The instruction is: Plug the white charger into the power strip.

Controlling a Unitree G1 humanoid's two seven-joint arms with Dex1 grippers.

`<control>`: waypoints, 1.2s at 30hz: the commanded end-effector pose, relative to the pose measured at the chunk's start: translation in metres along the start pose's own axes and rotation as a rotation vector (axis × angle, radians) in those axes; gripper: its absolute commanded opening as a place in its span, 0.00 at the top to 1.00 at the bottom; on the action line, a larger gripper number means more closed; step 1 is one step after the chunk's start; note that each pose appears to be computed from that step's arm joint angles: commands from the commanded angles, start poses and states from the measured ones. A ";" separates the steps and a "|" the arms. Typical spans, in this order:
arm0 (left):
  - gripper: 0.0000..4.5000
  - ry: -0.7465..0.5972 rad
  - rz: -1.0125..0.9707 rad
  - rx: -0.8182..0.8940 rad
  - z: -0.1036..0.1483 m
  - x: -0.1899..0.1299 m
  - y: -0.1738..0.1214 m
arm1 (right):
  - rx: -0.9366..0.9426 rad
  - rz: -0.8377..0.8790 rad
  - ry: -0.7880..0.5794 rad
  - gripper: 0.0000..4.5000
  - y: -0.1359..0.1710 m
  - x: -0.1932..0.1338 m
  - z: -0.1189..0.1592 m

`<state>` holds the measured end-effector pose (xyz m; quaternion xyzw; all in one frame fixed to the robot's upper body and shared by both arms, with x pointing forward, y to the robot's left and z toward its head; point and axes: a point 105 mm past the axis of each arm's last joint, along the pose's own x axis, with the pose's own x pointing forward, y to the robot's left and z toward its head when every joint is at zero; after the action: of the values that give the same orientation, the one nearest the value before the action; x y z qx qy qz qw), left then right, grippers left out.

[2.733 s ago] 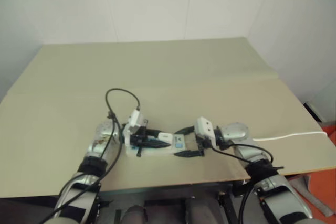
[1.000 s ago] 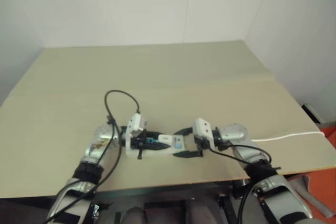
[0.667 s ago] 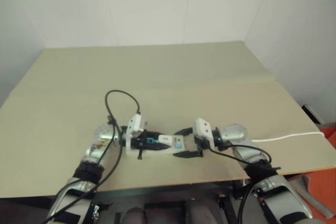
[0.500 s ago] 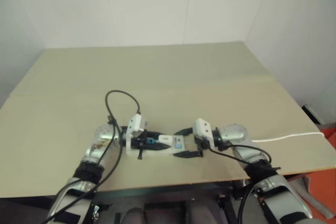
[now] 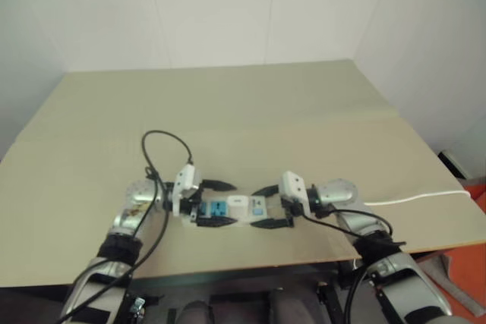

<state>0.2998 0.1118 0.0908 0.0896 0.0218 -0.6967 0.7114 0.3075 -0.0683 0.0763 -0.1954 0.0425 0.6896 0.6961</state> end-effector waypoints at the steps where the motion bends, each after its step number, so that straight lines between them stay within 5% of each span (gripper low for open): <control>1: 0.01 0.059 0.006 -0.063 -0.015 -0.020 -0.005 | 0.021 0.045 0.084 0.25 0.010 0.001 -0.018; 9: 0.01 0.028 0.148 0.058 0.028 -0.070 0.015 | 0.060 0.041 0.070 0.25 0.007 -0.002 -0.016; 12: 0.00 0.006 0.213 0.065 0.041 -0.087 0.022 | 0.052 0.025 0.048 0.02 0.003 -0.005 -0.011; 20: 0.00 -0.002 0.281 0.064 0.042 -0.104 0.017 | -0.022 -0.058 0.033 0.01 -0.005 -0.021 0.002; 24: 0.00 -0.054 0.296 0.066 0.056 -0.112 0.010 | -0.066 -0.092 0.021 0.01 -0.004 -0.047 0.020; 36: 0.00 0.071 0.311 0.089 0.051 -0.143 -0.027 | -0.186 -0.115 0.172 0.01 0.012 -0.138 0.057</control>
<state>0.2675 0.2429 0.1447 0.1303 0.0286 -0.5748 0.8073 0.2807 -0.1792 0.1561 -0.3112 0.0500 0.6310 0.7089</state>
